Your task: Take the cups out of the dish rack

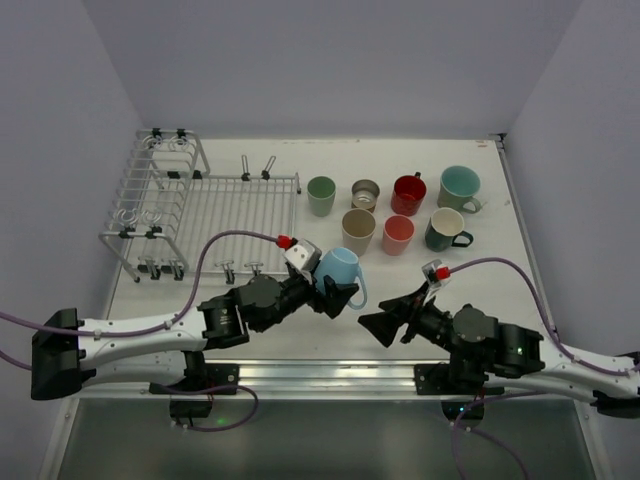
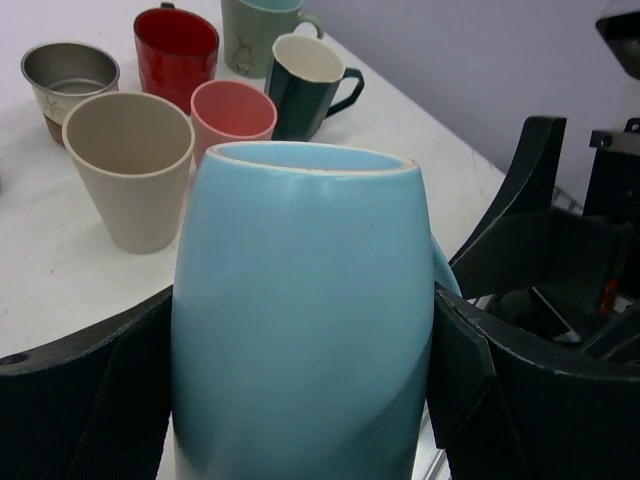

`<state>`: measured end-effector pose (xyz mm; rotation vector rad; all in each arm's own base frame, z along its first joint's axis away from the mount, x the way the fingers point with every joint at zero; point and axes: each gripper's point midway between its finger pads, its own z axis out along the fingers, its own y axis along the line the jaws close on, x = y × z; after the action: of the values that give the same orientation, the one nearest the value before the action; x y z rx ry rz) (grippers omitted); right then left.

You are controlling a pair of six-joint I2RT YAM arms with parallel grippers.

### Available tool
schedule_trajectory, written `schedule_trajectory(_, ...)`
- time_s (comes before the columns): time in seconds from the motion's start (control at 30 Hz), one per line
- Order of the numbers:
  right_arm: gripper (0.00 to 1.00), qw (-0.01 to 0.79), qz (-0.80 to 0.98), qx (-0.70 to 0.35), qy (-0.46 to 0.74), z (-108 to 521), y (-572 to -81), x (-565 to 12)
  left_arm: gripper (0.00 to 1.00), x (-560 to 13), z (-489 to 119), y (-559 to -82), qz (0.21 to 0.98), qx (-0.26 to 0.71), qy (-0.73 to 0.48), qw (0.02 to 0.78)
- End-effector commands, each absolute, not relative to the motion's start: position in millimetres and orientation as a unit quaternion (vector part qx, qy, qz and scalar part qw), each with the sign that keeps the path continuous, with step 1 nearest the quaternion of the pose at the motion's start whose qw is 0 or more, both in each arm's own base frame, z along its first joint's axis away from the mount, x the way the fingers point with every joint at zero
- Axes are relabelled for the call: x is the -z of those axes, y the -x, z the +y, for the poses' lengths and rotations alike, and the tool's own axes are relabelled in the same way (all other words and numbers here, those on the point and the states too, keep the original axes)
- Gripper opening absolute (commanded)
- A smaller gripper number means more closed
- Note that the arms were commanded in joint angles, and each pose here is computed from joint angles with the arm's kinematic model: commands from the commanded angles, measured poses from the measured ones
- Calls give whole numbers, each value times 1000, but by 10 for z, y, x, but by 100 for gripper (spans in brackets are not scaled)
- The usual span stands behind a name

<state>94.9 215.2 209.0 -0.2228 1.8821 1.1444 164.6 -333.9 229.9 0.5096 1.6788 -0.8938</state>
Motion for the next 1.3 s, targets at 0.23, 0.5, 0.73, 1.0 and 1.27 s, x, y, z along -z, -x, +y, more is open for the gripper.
schedule_trajectory(0.23,83,485,692,-513,152,2511,-890,-2723,1,-3190,-3024,-1749,610,528,4,590)
schedule_trajectory(0.5,68,495,584,-638,78,2733,-862,-3179,0,-3971,-2929,-1650,509,650,74,560)
schedule_trajectory(0.73,67,556,586,-583,81,2772,-1077,-3161,0,-4013,-2889,-1650,496,692,111,513)
schedule_trajectory(1.0,67,653,568,-496,74,2506,-1353,-3180,0,-4101,-2896,-1628,499,717,137,467)
schedule_trajectory(1.27,67,705,540,-449,97,2535,-1450,-3444,0,-3948,-3055,-1618,517,729,146,424)
